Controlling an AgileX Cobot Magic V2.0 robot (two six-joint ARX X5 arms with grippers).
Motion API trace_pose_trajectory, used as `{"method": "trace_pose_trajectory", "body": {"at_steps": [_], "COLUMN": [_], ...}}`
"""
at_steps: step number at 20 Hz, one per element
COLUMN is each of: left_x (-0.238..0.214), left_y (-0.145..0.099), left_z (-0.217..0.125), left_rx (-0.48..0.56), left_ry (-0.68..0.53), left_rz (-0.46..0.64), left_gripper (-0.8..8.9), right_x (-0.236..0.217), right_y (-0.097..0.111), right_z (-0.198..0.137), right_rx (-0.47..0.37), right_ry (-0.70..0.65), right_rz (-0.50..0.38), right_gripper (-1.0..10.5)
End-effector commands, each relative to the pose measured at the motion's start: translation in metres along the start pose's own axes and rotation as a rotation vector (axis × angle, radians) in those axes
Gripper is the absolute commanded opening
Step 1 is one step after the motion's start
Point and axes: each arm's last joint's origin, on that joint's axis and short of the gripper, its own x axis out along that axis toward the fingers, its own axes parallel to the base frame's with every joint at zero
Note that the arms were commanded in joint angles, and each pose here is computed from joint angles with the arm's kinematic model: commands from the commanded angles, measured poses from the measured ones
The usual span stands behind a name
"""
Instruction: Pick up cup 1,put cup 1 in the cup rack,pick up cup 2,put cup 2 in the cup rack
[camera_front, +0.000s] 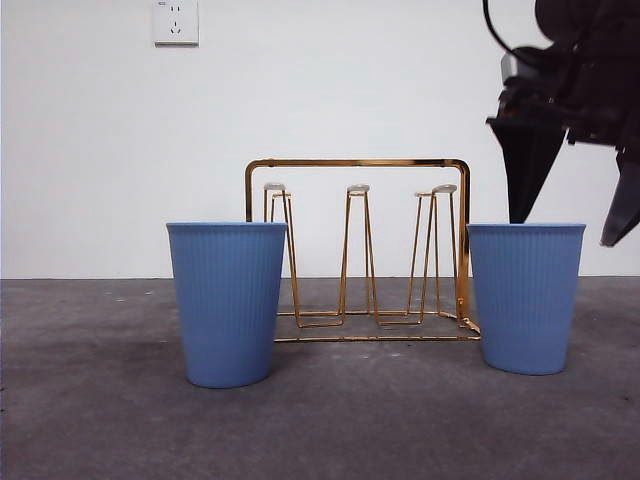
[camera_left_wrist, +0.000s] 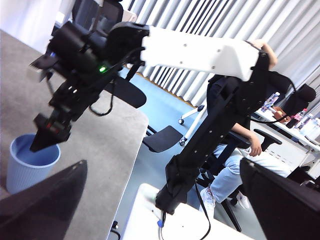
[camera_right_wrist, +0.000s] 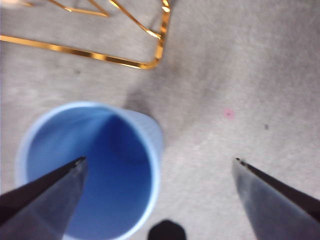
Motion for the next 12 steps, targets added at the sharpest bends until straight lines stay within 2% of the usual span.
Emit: {"method": "trace_pose_trajectory", "body": {"at_steps": [1,7,12], "left_x": [0.004,0.015,0.027], "left_y": [-0.002,-0.003,-0.003], "left_z": [0.005,0.018,0.025], "left_rx": [0.000,-0.007,-0.009], "left_ry": [-0.023,-0.106,-0.162], "left_rz": [-0.016,-0.013,-0.020], "left_gripper": [7.21,7.21,7.21], "right_x": [0.011,0.027,0.030], "right_y": [0.000,-0.001,-0.002], "right_z": [0.004,0.008,0.009], "right_rx": [0.009,0.032,0.034], "right_ry": [0.018,0.045,0.043], "right_rz": [-0.004,-0.001,0.005], "right_gripper": [3.7,3.0,0.9]}}
